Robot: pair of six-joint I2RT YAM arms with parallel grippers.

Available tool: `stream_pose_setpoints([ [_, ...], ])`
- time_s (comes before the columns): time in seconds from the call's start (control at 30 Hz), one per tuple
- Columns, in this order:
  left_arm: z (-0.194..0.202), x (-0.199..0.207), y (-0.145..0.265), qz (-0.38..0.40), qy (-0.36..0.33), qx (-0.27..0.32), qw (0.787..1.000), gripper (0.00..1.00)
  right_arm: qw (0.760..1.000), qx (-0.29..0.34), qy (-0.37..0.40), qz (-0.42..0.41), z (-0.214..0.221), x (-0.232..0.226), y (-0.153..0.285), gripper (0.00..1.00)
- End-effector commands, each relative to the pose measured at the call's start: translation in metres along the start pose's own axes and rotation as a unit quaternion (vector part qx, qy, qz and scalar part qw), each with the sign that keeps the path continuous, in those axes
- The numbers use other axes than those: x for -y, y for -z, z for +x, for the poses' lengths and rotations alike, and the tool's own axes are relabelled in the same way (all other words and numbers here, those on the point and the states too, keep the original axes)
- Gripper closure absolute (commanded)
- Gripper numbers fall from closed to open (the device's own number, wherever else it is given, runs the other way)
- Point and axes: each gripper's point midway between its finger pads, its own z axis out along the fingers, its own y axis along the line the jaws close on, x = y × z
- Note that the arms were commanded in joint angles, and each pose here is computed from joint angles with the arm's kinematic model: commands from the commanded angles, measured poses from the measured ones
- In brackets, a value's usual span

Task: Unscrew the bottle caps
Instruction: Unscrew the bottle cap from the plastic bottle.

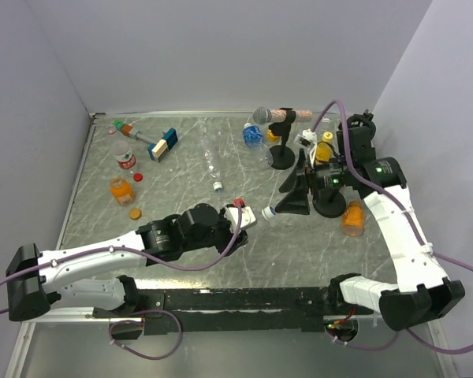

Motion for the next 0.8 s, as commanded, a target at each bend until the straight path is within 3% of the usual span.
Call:
stream_pose_setpoints([
  [0.0,-0.035,-0.014,0.006,-0.053,-0.014,0.033,0.998,0.83,0.986,-0.014,-0.162,-0.039,0.015,-0.005,-0.011,0.04],
  [0.1,-0.034,-0.013,0.001,-0.056,-0.018,0.028,0.998,0.83,0.983,-0.027,-0.183,-0.02,0.022,0.009,-0.015,0.1],
  [0.27,-0.032,-0.011,-0.003,-0.057,-0.019,0.025,0.998,0.83,0.979,-0.039,-0.198,-0.037,0.024,0.007,-0.02,0.38],
  [0.57,-0.031,-0.013,-0.006,-0.061,-0.023,0.019,0.998,0.83,0.979,-0.057,-0.192,-0.046,0.027,0.0,-0.024,0.53],
  [0.77,-0.029,-0.012,-0.006,-0.06,-0.022,0.019,0.998,0.83,0.981,-0.061,-0.179,-0.049,0.025,-0.002,-0.025,0.76],
])
